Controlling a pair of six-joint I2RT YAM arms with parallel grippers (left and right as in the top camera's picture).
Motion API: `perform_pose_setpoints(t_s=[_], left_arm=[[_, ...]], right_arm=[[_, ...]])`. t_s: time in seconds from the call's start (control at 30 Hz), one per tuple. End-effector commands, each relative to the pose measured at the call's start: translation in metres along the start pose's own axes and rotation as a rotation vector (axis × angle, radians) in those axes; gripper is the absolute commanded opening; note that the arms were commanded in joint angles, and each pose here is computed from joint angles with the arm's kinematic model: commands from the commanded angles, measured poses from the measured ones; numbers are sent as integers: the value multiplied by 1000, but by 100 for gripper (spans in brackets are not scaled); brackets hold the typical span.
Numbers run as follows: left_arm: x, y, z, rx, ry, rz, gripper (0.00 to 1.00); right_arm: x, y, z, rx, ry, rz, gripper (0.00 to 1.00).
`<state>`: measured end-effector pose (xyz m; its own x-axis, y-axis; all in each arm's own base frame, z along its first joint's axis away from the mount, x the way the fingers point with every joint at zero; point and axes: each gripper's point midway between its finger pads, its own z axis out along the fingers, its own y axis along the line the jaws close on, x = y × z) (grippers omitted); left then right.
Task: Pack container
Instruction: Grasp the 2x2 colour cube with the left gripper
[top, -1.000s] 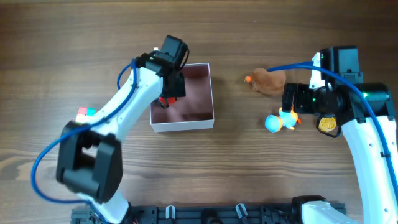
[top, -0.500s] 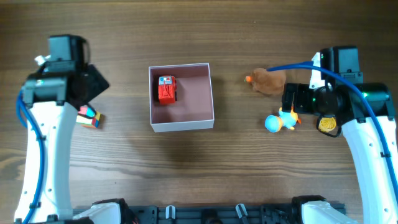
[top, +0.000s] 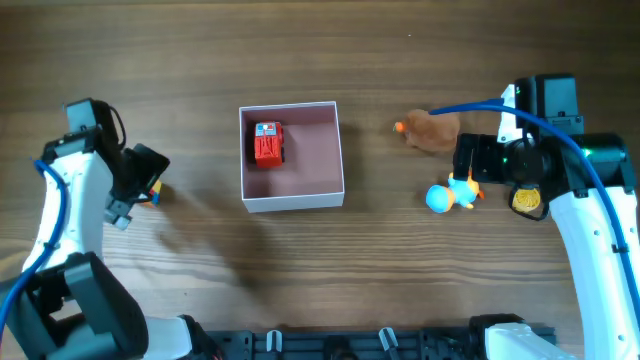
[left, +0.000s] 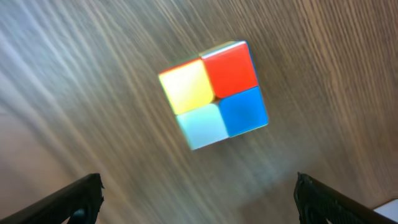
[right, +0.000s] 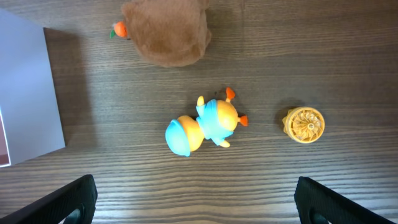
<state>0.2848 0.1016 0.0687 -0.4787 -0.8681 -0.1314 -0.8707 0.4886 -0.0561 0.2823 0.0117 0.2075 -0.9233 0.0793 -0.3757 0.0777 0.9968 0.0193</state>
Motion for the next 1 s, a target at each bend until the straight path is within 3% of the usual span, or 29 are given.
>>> perform_pose_setpoints(t_s=[0.0, 0.27, 0.67, 0.8, 0.97], left_arm=[[2, -9, 13, 54, 14, -111, 100], [-19, -10, 17, 45, -78, -174, 100], [-20, -3, 56, -51, -56, -174, 99], [-25, 0, 55, -69, -83, -174, 90], [-25, 0, 55, -69, -82, -174, 67]], right_arm=[[-7, -2, -4, 18, -16, -1, 100], [-7, -2, -4, 18, -14, -1, 100], [-5, -3, -4, 19, -7, -5, 100], [-5, -3, -4, 19, -6, -5, 100], [-5, -3, -4, 19, -6, -5, 100]])
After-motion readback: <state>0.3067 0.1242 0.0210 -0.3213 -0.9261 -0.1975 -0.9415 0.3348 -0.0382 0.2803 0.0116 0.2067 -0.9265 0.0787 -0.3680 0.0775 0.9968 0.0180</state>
